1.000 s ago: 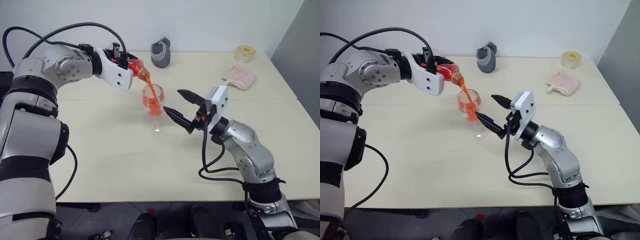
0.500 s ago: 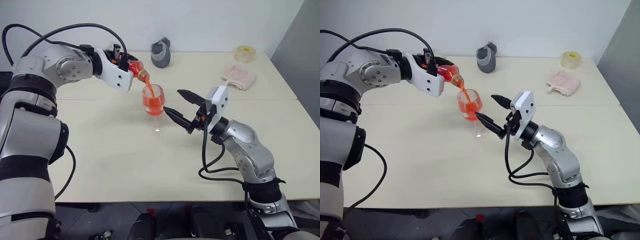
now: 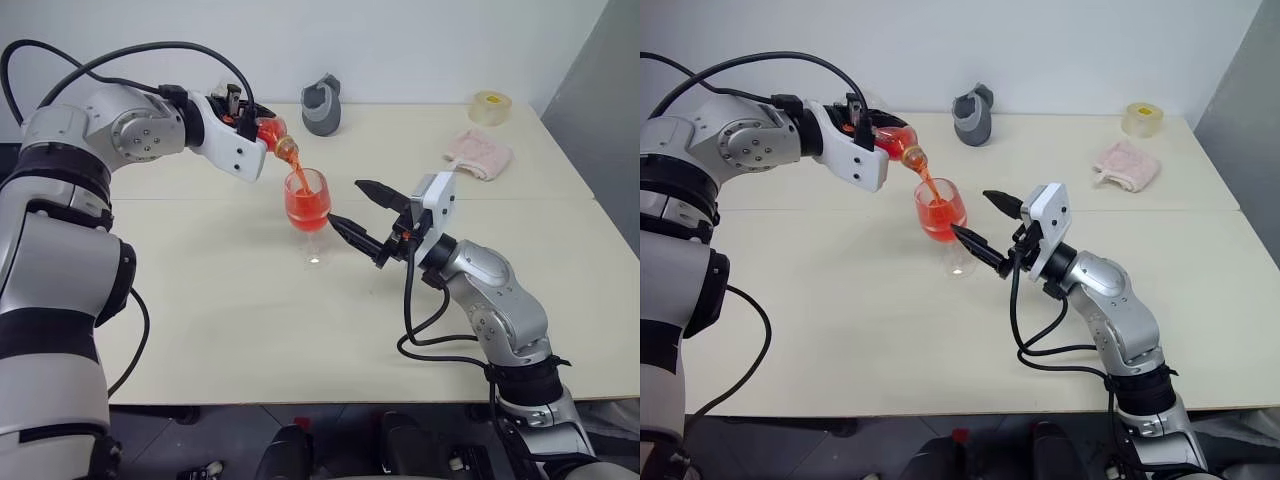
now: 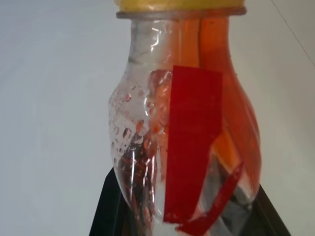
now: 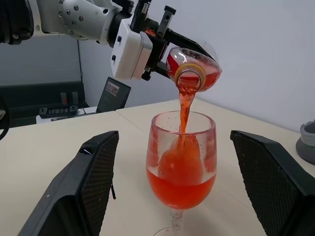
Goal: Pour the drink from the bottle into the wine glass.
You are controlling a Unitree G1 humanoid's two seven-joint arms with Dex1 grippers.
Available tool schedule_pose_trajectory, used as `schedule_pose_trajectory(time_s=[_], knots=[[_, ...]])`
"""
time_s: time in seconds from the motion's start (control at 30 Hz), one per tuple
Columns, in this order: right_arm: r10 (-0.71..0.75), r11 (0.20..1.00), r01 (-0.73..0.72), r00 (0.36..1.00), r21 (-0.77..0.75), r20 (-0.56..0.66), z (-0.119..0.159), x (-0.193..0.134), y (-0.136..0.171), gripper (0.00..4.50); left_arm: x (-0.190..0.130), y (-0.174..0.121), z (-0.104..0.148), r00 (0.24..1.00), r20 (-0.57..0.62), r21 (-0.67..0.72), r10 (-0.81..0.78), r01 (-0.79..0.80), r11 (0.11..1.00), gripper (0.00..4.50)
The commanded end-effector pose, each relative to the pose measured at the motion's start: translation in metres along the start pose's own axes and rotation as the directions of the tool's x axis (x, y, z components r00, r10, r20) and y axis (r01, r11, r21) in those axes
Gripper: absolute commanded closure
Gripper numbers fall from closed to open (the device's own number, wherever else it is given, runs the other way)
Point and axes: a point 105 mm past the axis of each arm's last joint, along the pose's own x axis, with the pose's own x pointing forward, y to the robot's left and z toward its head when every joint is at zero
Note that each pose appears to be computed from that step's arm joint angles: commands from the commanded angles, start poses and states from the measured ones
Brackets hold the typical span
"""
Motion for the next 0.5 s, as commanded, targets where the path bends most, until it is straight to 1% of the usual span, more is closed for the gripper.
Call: schedule_pose_trajectory(time_s=[0.03, 0.17, 0.3, 0.4, 0.5], knots=[[0.004, 0.999, -0.002, 0.999, -0.037, 0.052, 0.015, 0.0, -0.001, 0.61, -0.01, 0.022, -0.007, 0.998, -0.027, 0.022, 0.061, -0.061, 0.998, 3.47], [0.0, 0.999, 0.002, 0.999, -0.04, 0.05, 0.015, -0.001, -0.003, 0.61, -0.01, 0.022, -0.007, 0.998, -0.026, 0.01, 0.065, -0.065, 0.998, 3.47], [-0.003, 0.999, 0.005, 0.999, -0.042, 0.045, 0.014, -0.003, -0.004, 0.61, -0.009, 0.022, -0.003, 0.998, -0.002, -0.036, 0.068, -0.068, 0.997, 3.47], [-0.005, 0.999, 0.006, 0.999, -0.043, 0.045, 0.014, -0.003, -0.004, 0.61, -0.007, 0.019, -0.001, 0.998, 0.015, -0.099, 0.059, -0.057, 0.993, 3.47], [-0.008, 0.999, 0.01, 0.999, -0.042, 0.043, 0.014, -0.003, -0.005, 0.61, -0.004, 0.016, 0.005, 0.997, 0.057, -0.18, 0.06, -0.049, 0.983, 3.47]])
